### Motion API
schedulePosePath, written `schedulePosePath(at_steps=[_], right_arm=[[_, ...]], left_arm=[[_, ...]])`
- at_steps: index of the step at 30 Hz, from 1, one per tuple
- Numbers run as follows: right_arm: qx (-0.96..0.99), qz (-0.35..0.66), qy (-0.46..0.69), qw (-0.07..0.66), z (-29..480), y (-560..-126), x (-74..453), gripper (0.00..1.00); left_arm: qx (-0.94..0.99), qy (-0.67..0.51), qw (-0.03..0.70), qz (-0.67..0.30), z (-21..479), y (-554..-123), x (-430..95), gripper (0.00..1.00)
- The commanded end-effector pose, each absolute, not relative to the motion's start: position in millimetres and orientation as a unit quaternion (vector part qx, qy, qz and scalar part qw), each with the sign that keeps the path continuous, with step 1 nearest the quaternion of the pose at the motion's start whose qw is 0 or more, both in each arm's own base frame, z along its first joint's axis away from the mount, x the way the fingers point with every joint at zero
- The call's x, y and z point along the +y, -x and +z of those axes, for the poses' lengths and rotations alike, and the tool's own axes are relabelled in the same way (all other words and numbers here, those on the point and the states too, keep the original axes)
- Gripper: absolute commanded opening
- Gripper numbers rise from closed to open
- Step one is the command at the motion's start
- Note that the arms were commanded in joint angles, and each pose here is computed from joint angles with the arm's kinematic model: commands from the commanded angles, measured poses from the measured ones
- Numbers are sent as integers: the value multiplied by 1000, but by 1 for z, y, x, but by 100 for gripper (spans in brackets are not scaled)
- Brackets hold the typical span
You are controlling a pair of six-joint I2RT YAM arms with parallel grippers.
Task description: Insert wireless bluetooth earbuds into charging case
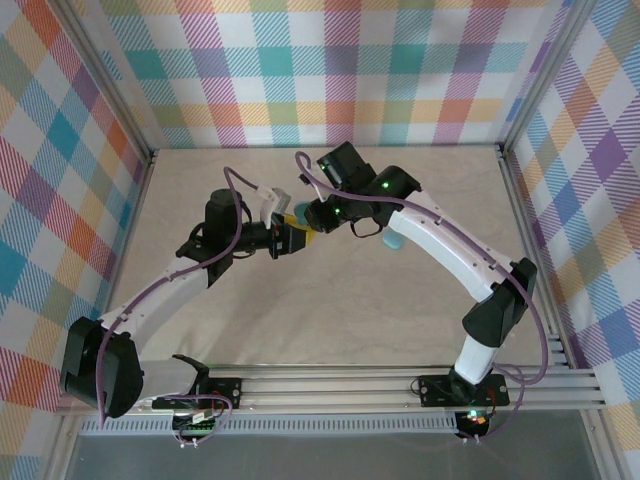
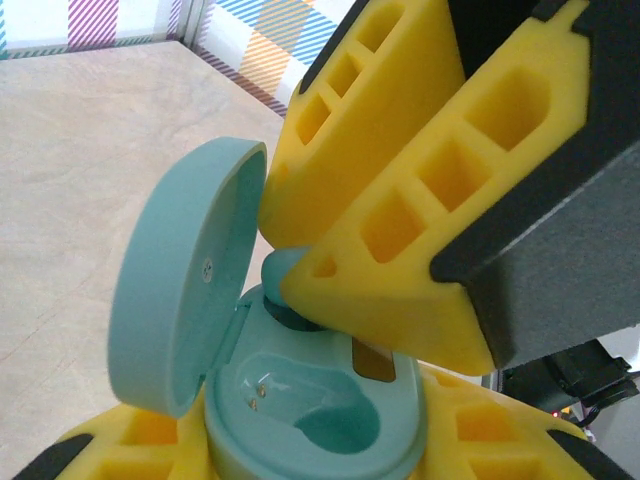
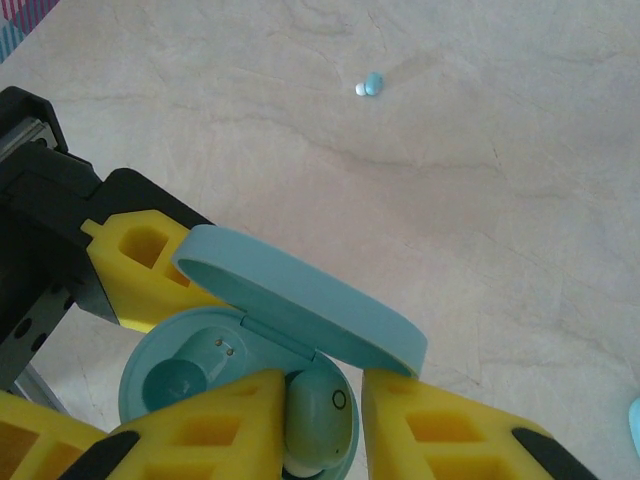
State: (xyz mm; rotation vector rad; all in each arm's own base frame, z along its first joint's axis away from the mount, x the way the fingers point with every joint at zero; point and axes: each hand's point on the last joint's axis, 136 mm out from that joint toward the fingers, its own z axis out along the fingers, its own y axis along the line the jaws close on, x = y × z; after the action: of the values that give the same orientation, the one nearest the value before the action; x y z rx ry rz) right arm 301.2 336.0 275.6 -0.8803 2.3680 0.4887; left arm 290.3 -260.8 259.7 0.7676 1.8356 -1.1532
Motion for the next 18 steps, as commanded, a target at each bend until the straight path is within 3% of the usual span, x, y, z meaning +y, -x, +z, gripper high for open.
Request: schedulePosePath(at_steps=[1, 18], right_arm=[[888, 201, 337, 238, 264, -283, 340, 28], [891, 241, 308, 230, 289, -279, 340, 34]], left_arm=[[688, -322, 460, -460, 293, -287, -263, 11], [676, -330, 468, -463, 303, -287, -264, 12]])
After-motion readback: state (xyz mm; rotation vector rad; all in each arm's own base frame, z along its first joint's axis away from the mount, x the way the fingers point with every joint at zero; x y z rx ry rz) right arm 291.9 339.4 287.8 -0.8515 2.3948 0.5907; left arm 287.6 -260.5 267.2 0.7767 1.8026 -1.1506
